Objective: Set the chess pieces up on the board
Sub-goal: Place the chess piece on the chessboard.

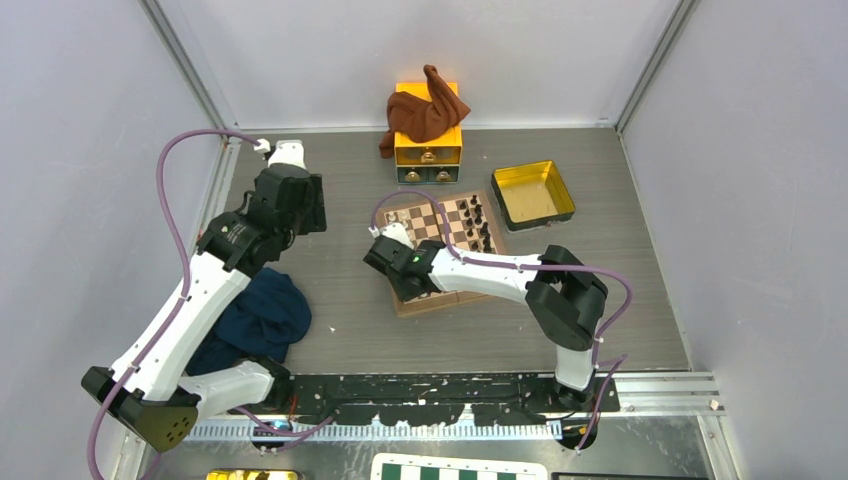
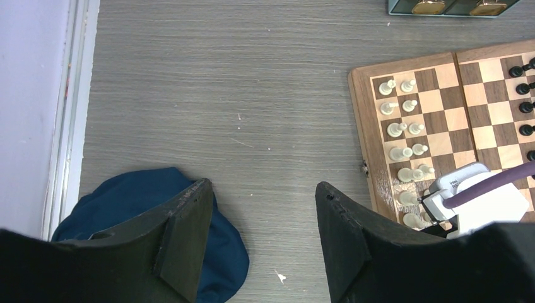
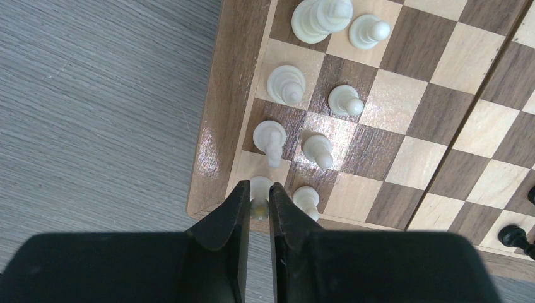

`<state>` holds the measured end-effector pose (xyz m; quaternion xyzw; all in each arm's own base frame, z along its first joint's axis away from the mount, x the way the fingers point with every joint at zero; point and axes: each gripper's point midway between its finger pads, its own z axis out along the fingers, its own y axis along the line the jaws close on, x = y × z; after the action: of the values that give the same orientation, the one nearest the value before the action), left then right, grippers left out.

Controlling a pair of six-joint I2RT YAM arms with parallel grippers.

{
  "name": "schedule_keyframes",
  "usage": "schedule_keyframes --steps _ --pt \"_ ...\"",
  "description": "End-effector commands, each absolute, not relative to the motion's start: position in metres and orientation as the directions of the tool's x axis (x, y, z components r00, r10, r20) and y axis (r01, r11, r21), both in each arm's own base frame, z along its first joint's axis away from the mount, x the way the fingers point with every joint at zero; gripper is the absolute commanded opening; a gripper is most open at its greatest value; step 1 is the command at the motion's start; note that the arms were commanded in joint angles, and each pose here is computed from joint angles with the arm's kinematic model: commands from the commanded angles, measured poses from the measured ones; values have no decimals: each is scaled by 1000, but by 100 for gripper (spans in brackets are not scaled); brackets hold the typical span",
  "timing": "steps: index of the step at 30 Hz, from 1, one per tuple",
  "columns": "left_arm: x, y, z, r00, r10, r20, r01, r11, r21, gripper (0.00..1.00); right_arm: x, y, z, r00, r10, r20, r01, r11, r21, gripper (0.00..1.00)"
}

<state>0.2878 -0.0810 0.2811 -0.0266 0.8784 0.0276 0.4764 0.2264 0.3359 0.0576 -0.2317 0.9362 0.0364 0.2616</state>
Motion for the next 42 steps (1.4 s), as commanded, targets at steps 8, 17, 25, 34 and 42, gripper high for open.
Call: schedule_keyframes --steps 8,17,25,34,42 --pt "288 -77 292 -510 -37 -860 -88 996 9 62 227 340 62 -745 -405 -530 -455 889 -41 19" --pt "289 -79 293 -510 -40 -860 -82 997 2 62 228 339 67 -740 -405 -537 -455 890 -44 28" --pt "289 -80 292 -509 -43 -859 -82 997 -2 62 230 339 76 -729 -406 -551 -459 887 -46 31" --pt "290 -80 294 -505 -45 -862 -83 997 -3 62 232 339 96 -717 -395 -575 -459 888 -37 31" --pt "291 -80 295 -497 -52 -866 -89 996 -9 62 233 337 126 -696 -382 -608 -463 886 -27 32"
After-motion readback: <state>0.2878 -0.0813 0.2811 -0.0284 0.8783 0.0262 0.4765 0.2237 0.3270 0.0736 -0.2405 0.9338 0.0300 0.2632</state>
